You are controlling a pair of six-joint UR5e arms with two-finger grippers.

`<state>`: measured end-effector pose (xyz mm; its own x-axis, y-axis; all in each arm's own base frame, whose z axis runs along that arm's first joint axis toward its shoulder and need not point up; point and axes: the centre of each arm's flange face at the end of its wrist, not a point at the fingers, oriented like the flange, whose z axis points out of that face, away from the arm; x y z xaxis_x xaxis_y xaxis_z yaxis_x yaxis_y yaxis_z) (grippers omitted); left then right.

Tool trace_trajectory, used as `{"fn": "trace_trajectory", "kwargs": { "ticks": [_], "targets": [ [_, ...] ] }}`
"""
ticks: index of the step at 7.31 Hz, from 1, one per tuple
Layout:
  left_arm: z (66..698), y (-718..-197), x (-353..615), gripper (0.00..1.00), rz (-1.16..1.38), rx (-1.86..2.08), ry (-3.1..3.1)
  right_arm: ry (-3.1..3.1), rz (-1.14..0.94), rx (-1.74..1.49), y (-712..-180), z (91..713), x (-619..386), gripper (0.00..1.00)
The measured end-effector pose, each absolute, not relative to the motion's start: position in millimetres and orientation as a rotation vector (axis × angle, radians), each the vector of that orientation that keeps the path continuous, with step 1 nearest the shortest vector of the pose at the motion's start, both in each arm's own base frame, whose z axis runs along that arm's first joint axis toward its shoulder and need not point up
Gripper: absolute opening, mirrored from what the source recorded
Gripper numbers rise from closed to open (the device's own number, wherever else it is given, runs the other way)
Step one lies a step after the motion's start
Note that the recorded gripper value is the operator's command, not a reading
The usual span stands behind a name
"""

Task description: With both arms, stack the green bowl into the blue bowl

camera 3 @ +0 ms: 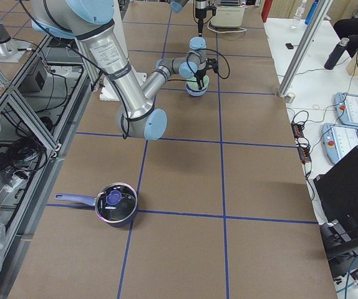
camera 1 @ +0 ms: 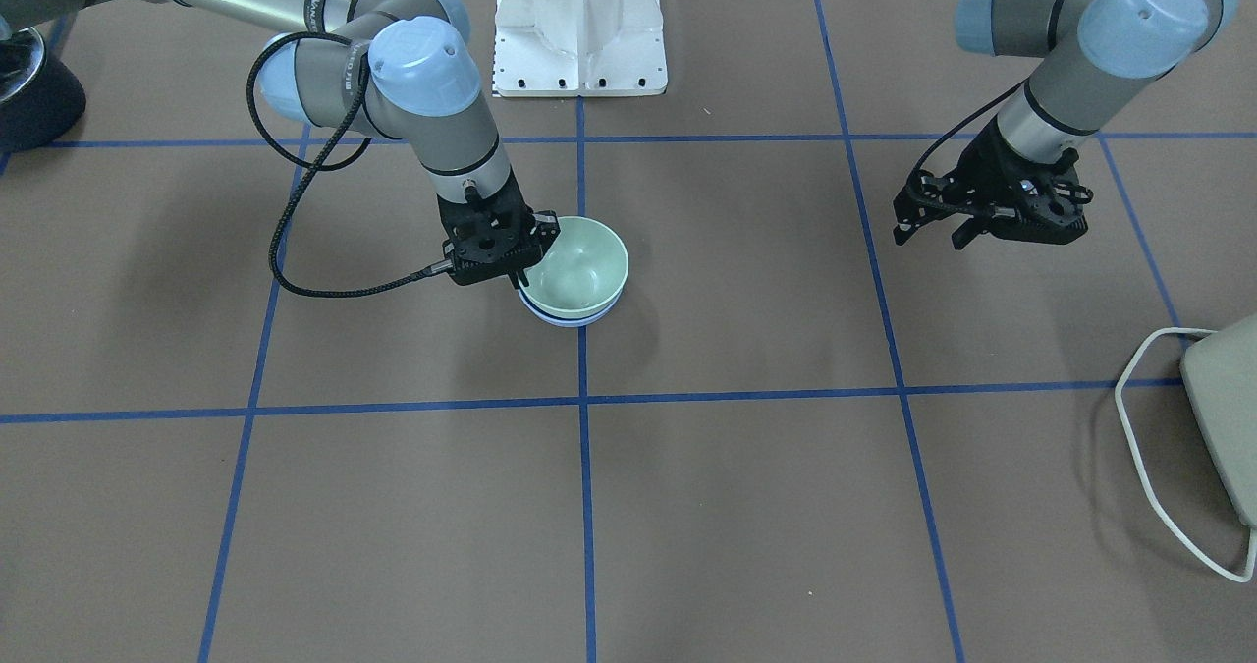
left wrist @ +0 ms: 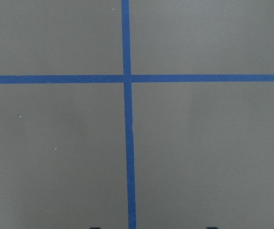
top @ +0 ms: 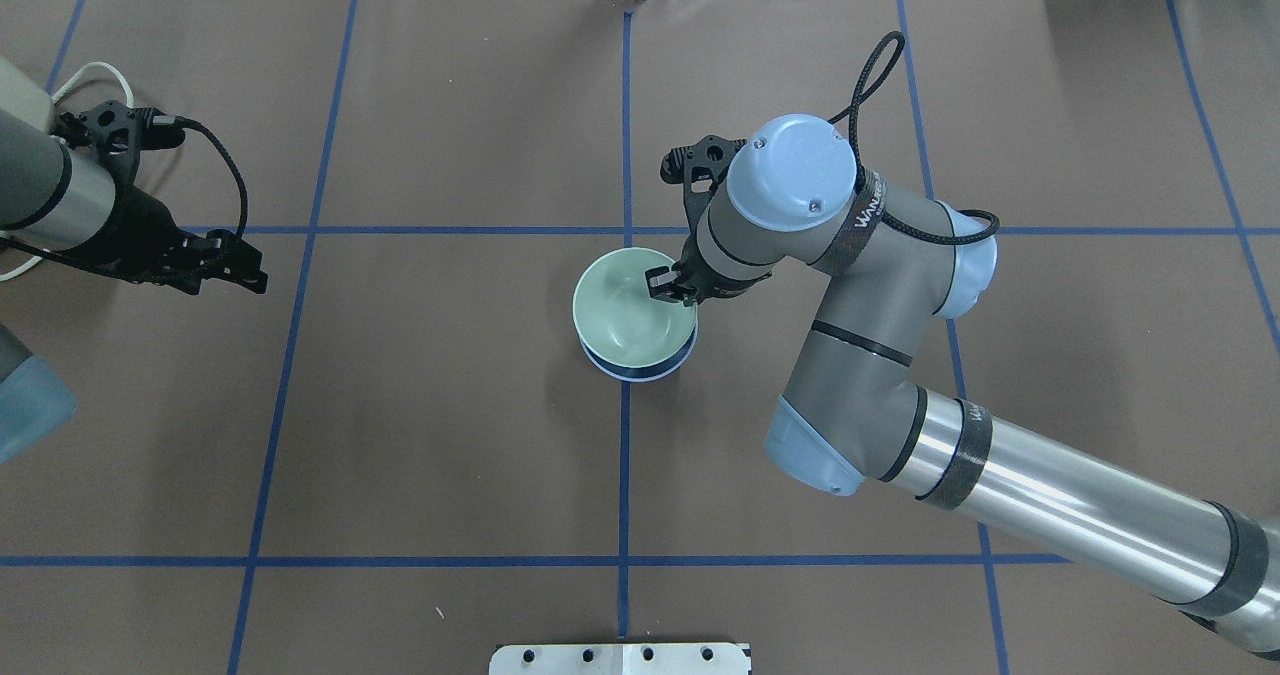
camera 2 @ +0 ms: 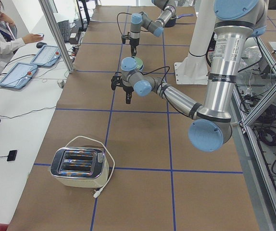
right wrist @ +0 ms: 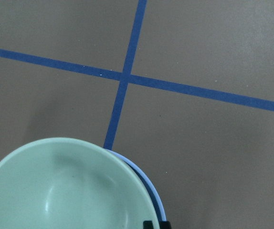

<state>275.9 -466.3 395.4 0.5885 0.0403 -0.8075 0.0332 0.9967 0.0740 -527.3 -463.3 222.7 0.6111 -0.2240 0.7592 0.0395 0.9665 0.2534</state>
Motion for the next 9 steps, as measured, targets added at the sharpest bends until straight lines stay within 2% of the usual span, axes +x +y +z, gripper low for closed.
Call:
{"fn": "trace_trajectory", "kwargs": {
  "ticks": [1,2,3,4,9],
  "targets": [
    [395.5,-466.4,276.0,0.79,0.004,0.084,0.942,-0.903,-0.153,0.221,-463.3,222.7,-527.3,0.3],
    [395.5,-466.5,276.1,0.79,0.004,0.084,0.942,-0.903,-0.153,0.221,-463.3,222.6,-527.3,0.83],
    [395.5,-466.5,276.1,0.79,0.004,0.084,0.942,-0.902,-0.154,0.221,-463.3,223.3,-527.2,0.86],
    [395.2,-466.4,276.0,0.79,0.004,0.085,0.942,-0.901,-0.155,0.222,-463.3,224.0,-527.1,0.98],
    [393.5,-465.8,275.6,0.79,0.006,0.087,0.945,-0.899,-0.161,0.224,-463.1,225.2,-526.7,0.99]
  ]
}}
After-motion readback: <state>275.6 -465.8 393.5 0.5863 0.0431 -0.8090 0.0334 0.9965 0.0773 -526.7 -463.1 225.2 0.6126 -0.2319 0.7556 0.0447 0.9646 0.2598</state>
